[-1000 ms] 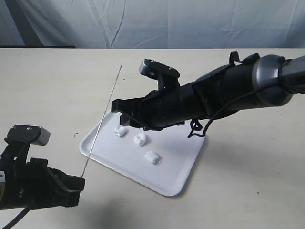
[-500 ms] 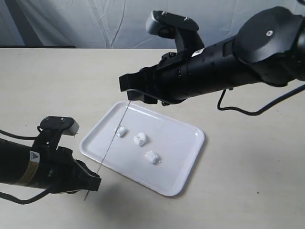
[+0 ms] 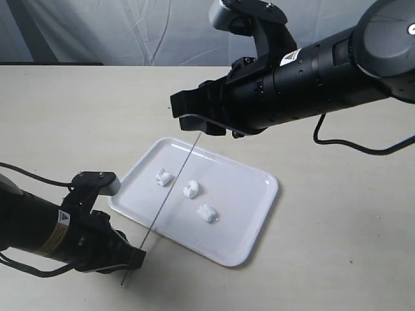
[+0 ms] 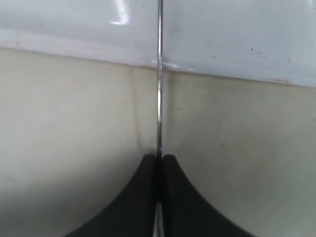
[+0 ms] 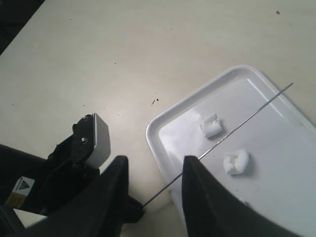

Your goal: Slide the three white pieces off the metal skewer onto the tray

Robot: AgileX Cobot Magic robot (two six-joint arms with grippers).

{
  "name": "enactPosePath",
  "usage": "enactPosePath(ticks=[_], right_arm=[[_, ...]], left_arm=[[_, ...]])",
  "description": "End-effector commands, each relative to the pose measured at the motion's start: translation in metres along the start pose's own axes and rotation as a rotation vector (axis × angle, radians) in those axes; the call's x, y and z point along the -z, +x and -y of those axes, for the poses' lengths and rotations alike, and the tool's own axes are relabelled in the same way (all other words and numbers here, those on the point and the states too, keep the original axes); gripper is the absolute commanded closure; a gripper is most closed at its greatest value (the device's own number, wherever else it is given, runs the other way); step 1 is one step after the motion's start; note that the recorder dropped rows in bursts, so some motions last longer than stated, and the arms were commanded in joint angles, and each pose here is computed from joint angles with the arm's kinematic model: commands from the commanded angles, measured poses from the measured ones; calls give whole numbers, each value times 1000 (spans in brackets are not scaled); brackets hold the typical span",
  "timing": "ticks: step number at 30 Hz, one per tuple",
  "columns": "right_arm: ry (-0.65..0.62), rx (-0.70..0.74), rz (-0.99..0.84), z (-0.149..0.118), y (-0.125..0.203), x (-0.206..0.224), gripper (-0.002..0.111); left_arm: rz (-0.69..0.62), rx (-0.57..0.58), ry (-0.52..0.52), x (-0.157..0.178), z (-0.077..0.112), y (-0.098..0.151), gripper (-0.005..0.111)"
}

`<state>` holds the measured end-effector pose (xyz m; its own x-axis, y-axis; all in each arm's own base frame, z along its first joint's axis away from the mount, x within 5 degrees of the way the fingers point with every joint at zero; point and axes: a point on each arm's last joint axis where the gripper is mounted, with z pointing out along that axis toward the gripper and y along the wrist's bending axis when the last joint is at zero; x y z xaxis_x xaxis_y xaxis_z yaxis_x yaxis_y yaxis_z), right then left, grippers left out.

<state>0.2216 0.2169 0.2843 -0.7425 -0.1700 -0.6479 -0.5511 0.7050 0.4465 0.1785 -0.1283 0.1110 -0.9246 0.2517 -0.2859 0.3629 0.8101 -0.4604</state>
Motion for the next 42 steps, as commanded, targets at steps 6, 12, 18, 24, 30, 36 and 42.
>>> enactPosePath(ticks=[6,12,18,24,30,36,42], right_arm=[[-7,-2,-26,-1,2,2,73],[-14,-6,-27,-2,2,4,73],[-17,13,-34,-3,3,9,73],[15,129,-5,-6,0,27,73],[85,309,27,-9,0,58,73],[105,367,83,-17,2,95,73],[152,389,152,-20,4,123,73]], left_arm=[[26,-25,42,0,8,-18,98],[48,-25,1,0,4,-21,78],[97,-81,-34,8,1,-26,73],[264,-76,55,55,3,-37,73],[507,-152,152,124,11,-33,74],[782,-254,63,185,26,-13,74],[1087,-328,-165,232,46,18,74]])
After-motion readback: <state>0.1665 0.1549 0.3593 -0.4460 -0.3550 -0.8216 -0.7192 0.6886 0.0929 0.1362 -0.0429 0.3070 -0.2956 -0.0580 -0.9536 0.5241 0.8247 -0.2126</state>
